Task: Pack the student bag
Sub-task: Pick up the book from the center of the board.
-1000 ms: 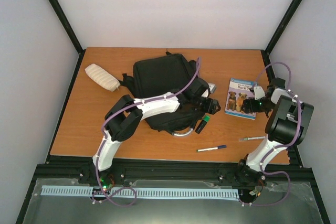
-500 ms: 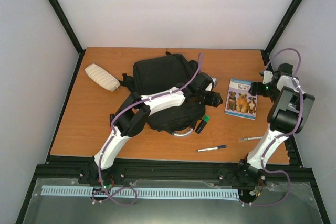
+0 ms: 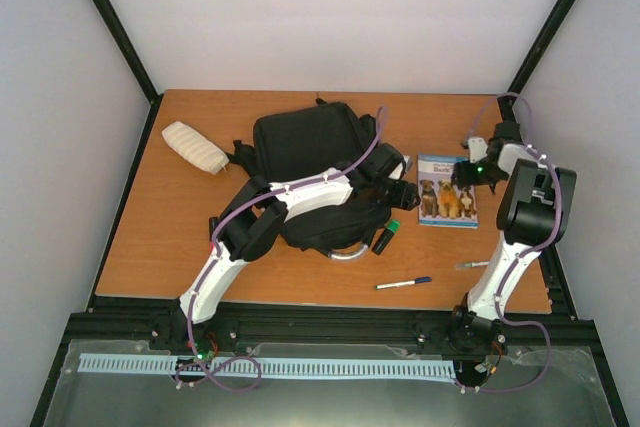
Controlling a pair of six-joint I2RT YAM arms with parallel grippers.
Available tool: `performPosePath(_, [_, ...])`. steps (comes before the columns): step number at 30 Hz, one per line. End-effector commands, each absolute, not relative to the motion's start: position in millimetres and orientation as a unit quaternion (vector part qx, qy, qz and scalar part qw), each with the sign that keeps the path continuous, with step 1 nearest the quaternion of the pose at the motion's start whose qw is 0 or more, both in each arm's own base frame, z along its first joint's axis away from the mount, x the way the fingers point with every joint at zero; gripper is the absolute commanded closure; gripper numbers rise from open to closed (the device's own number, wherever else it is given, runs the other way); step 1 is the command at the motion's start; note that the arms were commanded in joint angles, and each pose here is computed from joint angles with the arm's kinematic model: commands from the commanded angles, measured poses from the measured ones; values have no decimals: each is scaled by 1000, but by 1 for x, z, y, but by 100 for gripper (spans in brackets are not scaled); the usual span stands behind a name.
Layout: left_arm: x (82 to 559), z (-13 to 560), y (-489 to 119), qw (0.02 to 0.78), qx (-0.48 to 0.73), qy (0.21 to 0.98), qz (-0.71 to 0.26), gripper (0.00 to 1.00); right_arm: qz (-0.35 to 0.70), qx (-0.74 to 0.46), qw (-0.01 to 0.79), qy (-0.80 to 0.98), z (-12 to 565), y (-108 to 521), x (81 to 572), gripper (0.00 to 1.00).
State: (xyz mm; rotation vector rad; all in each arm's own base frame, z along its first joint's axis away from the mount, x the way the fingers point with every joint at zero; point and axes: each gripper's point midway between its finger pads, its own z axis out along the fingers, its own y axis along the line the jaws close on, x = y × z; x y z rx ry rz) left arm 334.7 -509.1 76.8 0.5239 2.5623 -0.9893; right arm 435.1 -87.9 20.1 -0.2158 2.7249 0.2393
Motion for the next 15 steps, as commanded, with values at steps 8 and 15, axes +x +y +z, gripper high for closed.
performPosePath(8, [345,71,-486,170,115,925,-321,27,114,-152,151,970,17,-18,369,34])
performPosePath(15, [341,72,-479,162,93,928,-322,27,100,-132,233,958,102,-21,357,20])
